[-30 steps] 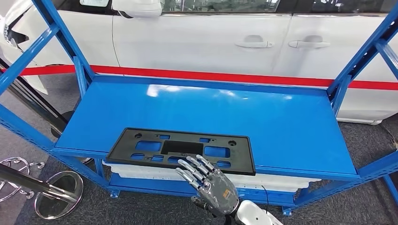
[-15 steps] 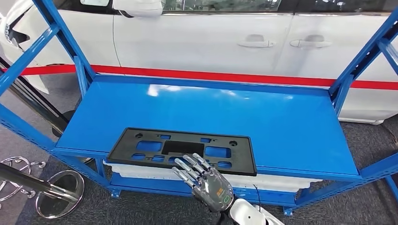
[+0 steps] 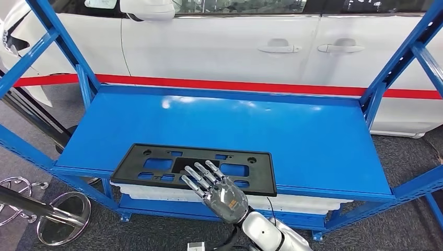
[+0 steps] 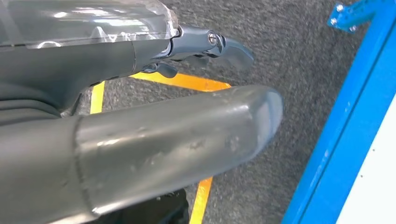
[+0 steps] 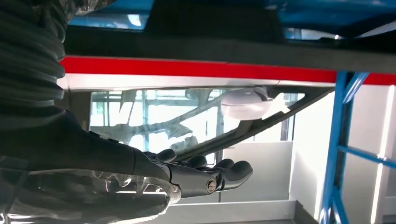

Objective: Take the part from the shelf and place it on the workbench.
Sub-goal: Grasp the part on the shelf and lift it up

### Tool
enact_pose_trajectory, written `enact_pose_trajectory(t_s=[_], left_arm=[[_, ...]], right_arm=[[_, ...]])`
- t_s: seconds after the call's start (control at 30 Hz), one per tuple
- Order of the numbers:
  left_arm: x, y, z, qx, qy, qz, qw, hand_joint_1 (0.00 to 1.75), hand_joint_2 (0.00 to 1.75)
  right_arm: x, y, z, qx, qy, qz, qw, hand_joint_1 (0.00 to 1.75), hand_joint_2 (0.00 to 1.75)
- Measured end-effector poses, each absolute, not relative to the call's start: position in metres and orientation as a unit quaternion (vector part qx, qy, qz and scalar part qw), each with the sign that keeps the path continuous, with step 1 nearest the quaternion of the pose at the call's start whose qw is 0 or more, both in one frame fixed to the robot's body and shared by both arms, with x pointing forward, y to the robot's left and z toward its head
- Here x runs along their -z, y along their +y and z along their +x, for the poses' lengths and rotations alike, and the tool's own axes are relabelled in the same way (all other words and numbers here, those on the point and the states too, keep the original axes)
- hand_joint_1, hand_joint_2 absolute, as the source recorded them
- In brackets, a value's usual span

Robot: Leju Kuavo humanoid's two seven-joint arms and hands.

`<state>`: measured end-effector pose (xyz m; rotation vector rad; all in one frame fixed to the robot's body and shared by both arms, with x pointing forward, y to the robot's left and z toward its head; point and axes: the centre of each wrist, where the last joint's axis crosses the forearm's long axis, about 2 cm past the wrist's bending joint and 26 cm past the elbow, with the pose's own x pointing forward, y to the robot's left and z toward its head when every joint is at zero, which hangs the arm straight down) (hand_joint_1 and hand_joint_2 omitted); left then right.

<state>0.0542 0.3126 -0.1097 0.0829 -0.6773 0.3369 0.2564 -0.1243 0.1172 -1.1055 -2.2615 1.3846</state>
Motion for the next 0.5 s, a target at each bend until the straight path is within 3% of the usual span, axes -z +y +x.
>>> enact_pose_trajectory(t_s=[0.5], left_arm=[[0.109, 0.310, 0.057, -0.159, -0.332, 0.035, 0.929, 0.00, 0.00]], right_arm=[[-0.105, -0.126, 0.268, -0.504, -0.754, -0.398, 0.141, 0.00, 1.75]])
